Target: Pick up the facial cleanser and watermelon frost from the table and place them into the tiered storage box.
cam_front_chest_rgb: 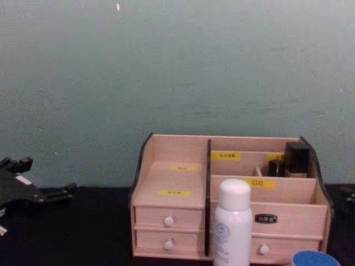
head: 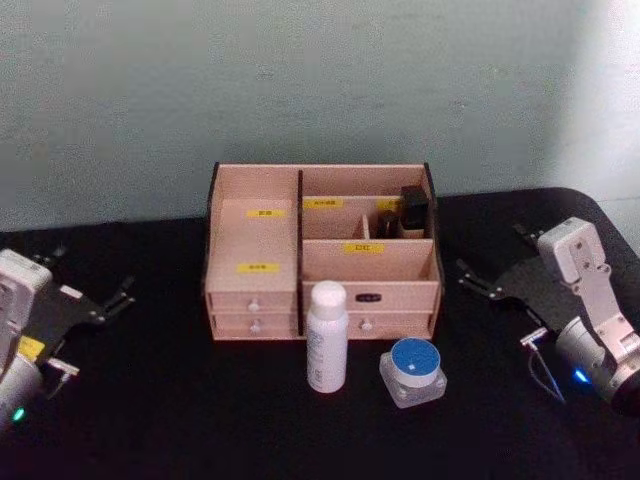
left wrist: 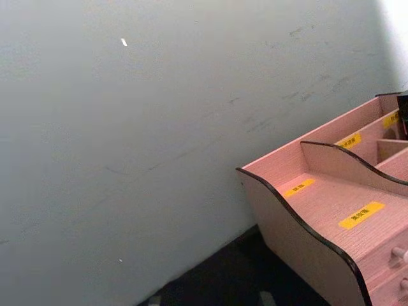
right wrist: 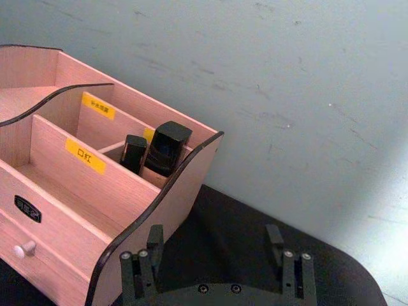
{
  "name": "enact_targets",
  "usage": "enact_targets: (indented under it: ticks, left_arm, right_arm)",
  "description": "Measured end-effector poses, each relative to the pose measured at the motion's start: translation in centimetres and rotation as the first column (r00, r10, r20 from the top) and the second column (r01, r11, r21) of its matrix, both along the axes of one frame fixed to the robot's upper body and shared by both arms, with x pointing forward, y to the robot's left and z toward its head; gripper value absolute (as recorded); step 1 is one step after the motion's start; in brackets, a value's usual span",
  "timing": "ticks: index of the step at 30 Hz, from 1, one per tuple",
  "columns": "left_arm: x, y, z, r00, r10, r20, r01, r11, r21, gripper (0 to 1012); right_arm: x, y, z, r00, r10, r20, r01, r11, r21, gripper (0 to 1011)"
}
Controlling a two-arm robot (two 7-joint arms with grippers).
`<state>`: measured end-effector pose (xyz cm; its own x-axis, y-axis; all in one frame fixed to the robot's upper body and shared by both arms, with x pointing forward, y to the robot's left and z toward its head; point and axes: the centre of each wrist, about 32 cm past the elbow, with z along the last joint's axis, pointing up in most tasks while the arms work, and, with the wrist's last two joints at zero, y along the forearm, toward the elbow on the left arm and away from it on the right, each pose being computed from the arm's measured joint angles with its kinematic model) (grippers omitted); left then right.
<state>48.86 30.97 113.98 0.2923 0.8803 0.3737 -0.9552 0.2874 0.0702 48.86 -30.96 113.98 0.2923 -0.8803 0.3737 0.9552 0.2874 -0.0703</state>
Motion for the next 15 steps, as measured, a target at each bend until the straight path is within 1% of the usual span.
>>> enact_targets:
  ticks: [9,15]
  left_arm:
    - [0.00,0.00,0.00,1.0000,0.000,0.000,0.000,1.0000,0.000,1001]
    - [0.00,0.00,0.00,1.0000,0.000,0.000,0.000,1.0000,0.000,1001]
  right_arm:
    - [0.02,-0.02,0.02,1.000,0.000,0.001,0.000,1.000,0.001,1002]
    - [-0.03,-0.62,0.31,1.000,0.009,0.024,-0.009,1.000,0.018,1002]
